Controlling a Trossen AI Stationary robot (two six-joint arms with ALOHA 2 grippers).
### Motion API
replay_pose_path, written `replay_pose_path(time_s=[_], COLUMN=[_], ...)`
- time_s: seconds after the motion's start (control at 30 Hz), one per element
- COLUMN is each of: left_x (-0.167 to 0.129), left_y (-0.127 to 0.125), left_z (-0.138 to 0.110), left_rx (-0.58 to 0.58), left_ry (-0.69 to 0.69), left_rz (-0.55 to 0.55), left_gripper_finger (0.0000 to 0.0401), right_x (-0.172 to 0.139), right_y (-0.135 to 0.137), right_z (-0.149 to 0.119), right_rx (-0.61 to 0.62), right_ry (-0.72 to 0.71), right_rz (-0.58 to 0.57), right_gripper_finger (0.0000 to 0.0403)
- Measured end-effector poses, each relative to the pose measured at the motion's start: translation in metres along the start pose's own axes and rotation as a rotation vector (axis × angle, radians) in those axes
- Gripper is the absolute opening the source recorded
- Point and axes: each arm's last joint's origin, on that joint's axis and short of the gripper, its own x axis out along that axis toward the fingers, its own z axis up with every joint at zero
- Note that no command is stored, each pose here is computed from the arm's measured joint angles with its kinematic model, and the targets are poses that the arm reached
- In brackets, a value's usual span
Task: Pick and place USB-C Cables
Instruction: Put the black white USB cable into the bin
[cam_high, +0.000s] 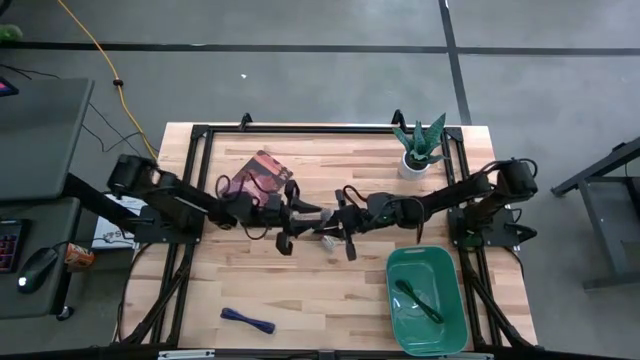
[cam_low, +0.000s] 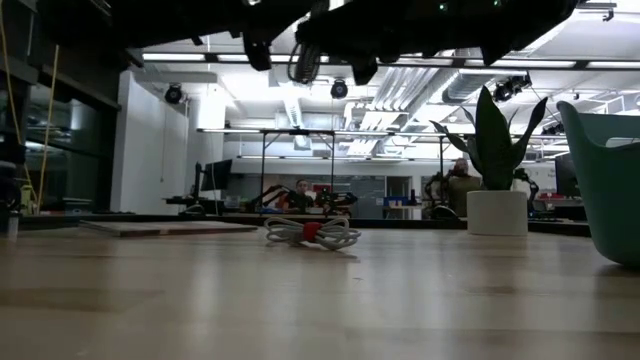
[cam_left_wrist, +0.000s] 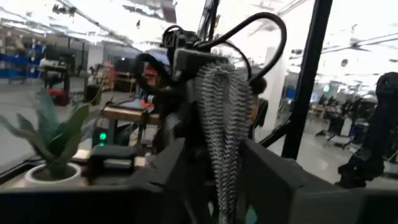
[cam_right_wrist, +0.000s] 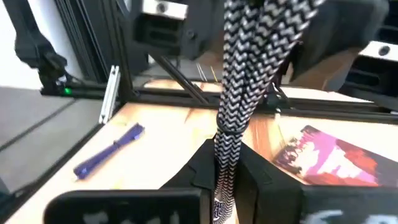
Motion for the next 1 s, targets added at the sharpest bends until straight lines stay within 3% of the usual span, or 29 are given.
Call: replay_pose_path(time_s=[0.13,0.3,0.6,1.0], left_x=[-0.016,-0.040,-0.060,-0.061], left_y=[0.002,0.005,0.007,0.007], left_z=[0.016,0.028,0.045,0.045], left_rx=[0.024,0.056,0.048,0.050], left_ry=[0.038,0.097,0.158,0.167], left_rz=[0.013,0.040,0.070,0.069], left_gripper_finger=[0.0185,0.0210,0.0211,0.0209], right_x=[-0.014,-0.034,-0.067,-0.072], right_y=[-0.001,0.002,0.001,0.006], right_z=[0.007,0.014,0.009,0.012], right_rx=[-0.044,-0.067,-0.045,-0.041], right_ry=[0.069,0.106,0.092,0.092], right_rz=[-0.056,-0.082,-0.180,-0.177], right_gripper_finger=[0.0007,0.0005,0.0003,0.0003])
